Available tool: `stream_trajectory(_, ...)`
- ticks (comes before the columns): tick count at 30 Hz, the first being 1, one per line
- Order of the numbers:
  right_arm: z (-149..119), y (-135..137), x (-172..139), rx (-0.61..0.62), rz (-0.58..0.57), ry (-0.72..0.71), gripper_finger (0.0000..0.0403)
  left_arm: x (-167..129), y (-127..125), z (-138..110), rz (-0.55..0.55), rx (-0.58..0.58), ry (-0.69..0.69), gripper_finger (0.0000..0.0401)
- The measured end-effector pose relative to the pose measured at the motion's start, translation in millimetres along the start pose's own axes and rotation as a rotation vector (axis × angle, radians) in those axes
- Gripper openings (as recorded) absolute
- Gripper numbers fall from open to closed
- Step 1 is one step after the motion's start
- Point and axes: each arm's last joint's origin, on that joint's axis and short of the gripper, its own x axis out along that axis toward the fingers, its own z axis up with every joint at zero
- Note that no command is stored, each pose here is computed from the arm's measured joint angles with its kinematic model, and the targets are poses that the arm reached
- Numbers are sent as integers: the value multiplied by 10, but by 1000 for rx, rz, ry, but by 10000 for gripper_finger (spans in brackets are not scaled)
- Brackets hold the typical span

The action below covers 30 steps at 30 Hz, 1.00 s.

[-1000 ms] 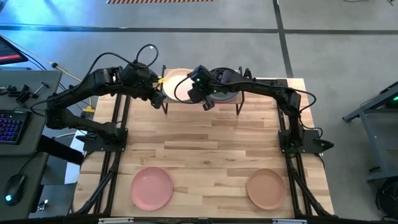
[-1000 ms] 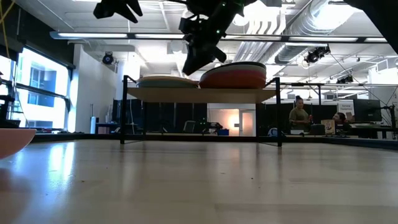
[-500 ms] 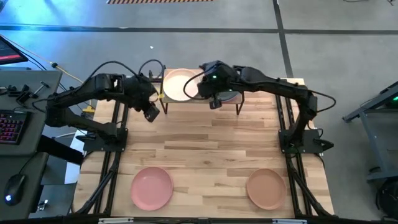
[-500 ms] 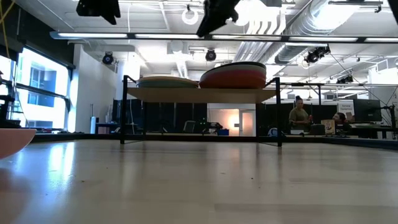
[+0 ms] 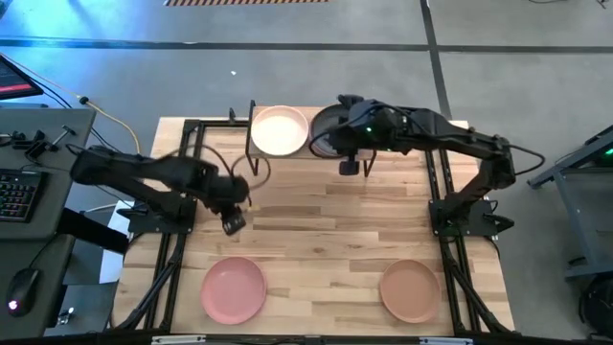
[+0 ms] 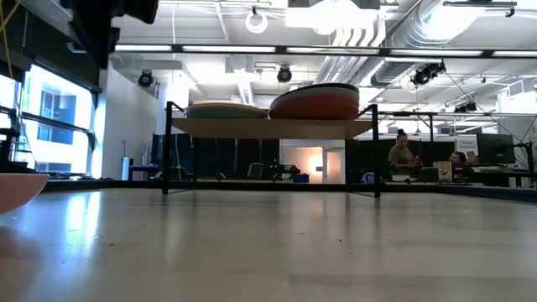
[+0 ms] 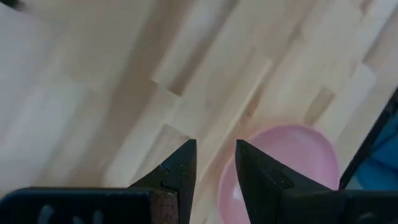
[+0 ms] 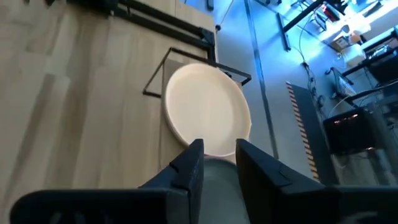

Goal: Place and stack plates onto a shelf
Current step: Stack the pink plate on top of the light orange plate on the shelf

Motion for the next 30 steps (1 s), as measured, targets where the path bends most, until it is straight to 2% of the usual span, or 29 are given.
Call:
stream_trajectory(5, 23, 67, -40, 43, 1, 3, 83, 289, -105, -199, -29, 51, 39, 102)
stream_trajectory(12, 40, 163, -29, 31, 29, 17, 83, 607, -138, -476, -20, 48, 93, 102)
stream_trajectory(18, 37, 181, -38, 83, 36, 24, 83, 817, -180, -697, -67, 55, 127, 102)
stream_trajectory(30, 20, 187, -38, 77, 43, 41, 83, 966, -173, -929, -59, 43, 165, 102)
